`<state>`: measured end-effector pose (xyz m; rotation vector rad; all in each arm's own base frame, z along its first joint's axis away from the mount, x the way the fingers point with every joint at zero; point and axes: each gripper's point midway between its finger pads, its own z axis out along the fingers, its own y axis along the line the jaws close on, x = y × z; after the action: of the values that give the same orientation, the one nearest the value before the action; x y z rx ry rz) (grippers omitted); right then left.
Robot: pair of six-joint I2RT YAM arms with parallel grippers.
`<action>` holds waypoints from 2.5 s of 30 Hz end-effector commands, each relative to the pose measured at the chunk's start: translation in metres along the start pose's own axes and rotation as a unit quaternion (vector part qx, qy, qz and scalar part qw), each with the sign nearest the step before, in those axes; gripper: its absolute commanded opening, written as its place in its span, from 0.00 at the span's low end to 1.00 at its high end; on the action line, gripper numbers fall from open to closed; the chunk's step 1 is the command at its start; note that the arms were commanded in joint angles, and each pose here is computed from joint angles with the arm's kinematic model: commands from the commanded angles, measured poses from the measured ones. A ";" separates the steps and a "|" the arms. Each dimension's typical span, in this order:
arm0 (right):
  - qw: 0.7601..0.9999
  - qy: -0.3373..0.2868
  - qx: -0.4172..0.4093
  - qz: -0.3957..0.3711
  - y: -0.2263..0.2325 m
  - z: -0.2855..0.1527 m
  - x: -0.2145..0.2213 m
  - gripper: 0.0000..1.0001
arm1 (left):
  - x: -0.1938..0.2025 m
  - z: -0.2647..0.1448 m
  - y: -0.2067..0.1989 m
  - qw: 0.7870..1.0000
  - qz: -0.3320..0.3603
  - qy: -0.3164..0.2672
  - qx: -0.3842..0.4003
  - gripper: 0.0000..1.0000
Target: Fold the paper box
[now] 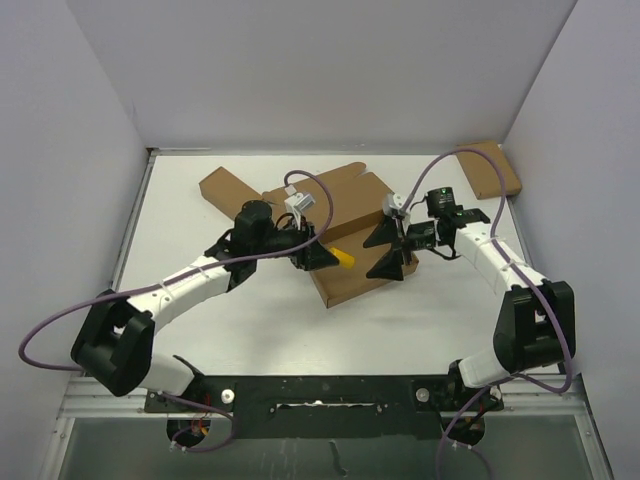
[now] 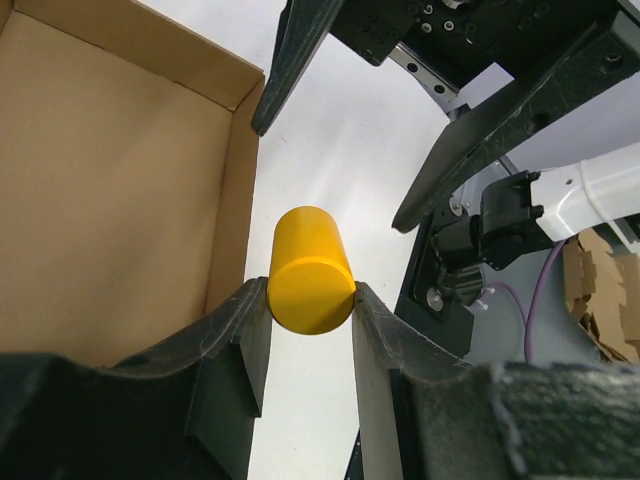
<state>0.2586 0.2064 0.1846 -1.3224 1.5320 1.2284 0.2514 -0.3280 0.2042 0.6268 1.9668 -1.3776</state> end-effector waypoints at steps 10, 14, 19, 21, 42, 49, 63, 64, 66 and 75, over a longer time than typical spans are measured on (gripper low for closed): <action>0.999 0.028 -0.015 -0.032 0.004 0.025 -0.003 0.86 | -0.018 0.032 -0.021 0.997 0.065 -0.016 0.032 0.00; 0.998 0.043 -0.018 -0.030 0.004 0.032 0.002 0.79 | -0.017 0.034 -0.021 0.997 0.065 -0.015 0.035 0.00; 0.998 0.048 -0.025 -0.034 0.007 0.036 0.001 0.57 | -0.016 0.035 -0.020 0.997 0.064 -0.016 0.033 0.00; 0.998 0.048 -0.030 -0.038 0.009 0.037 0.000 0.45 | -0.016 0.034 -0.020 0.997 0.064 -0.017 0.032 0.00; 0.984 0.158 0.084 0.014 -0.044 0.022 0.033 0.04 | -0.045 -0.026 0.036 0.987 -0.014 -0.127 -0.101 0.59; 0.939 0.265 0.210 0.058 -0.095 0.000 0.081 0.06 | -0.034 -0.058 0.071 0.971 -0.052 -0.157 -0.170 0.69; 0.905 0.323 0.260 0.094 -0.121 -0.001 0.114 0.37 | -0.007 -0.091 0.138 0.916 -0.195 -0.178 -0.303 0.73; 0.905 0.322 0.262 0.094 -0.122 -0.001 0.113 0.44 | -0.005 -0.093 0.140 0.913 -0.203 -0.179 -0.306 0.73; 0.909 0.315 0.257 0.096 -0.120 0.000 0.110 0.56 | -0.002 -0.096 0.146 0.907 -0.217 -0.183 -0.310 0.72; 0.938 0.239 0.232 0.098 -0.106 -0.002 0.069 0.72 | -0.008 -0.112 0.171 0.889 -0.272 -0.214 -0.301 0.68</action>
<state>0.3389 0.1723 0.0428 -1.2726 2.3508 0.4975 0.3308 -0.1708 0.1139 -0.4622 2.1714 -0.9131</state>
